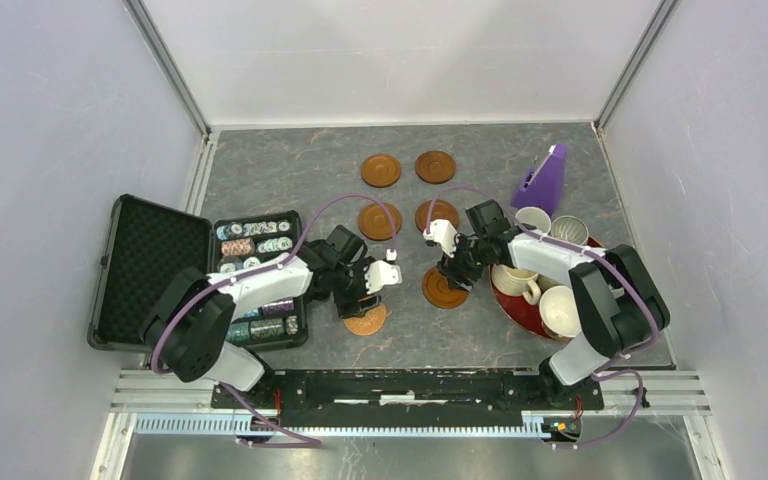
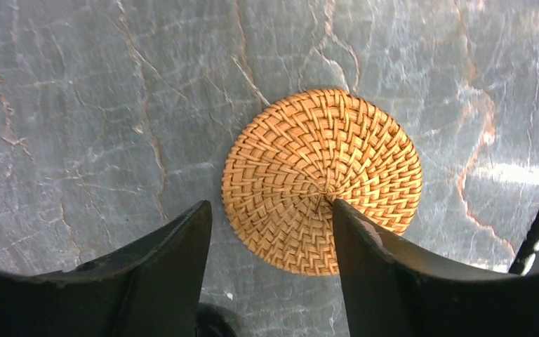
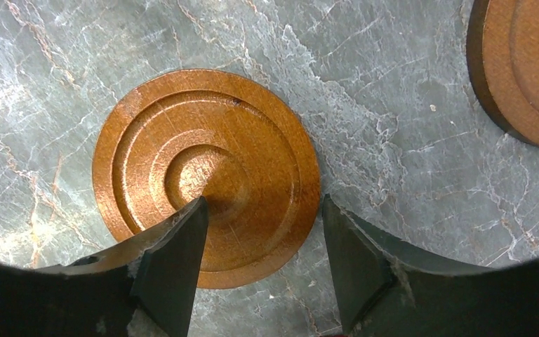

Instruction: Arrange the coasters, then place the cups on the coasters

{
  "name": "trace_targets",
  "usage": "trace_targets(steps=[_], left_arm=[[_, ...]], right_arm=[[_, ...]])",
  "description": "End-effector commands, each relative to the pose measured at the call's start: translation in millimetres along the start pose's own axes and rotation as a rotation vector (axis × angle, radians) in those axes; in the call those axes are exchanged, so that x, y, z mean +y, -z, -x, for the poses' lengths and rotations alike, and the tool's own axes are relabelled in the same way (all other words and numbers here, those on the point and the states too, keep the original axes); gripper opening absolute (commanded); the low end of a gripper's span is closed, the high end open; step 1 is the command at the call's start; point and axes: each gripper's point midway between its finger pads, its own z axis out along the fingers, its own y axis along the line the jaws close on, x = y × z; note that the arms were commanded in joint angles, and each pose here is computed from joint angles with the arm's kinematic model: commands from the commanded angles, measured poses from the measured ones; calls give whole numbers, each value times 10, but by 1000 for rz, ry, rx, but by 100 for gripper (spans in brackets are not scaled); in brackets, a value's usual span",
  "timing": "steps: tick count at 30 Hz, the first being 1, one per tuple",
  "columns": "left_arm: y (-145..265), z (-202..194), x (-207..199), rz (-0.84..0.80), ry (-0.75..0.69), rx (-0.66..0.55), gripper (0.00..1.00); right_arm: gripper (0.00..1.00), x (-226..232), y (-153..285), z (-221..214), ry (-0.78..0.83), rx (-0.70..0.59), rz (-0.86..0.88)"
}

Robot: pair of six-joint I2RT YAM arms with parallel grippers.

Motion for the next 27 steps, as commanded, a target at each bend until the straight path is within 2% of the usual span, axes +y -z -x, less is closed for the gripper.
trace_targets(steps=[1, 10, 19, 27], left_arm=[[-142, 175, 474, 192, -10, -42, 68], [-206, 272, 764, 278, 7, -10, 62], [-218, 317, 881, 302, 17, 3, 61], [-205, 312, 819, 278, 10, -6, 61]], right_arm=[[66, 111, -4, -258, -33, 73, -7], [56, 104, 1, -265, -55, 73, -22], [53, 0, -27, -238, -92, 72, -50], [51, -214, -39, -177, -164, 64, -133]])
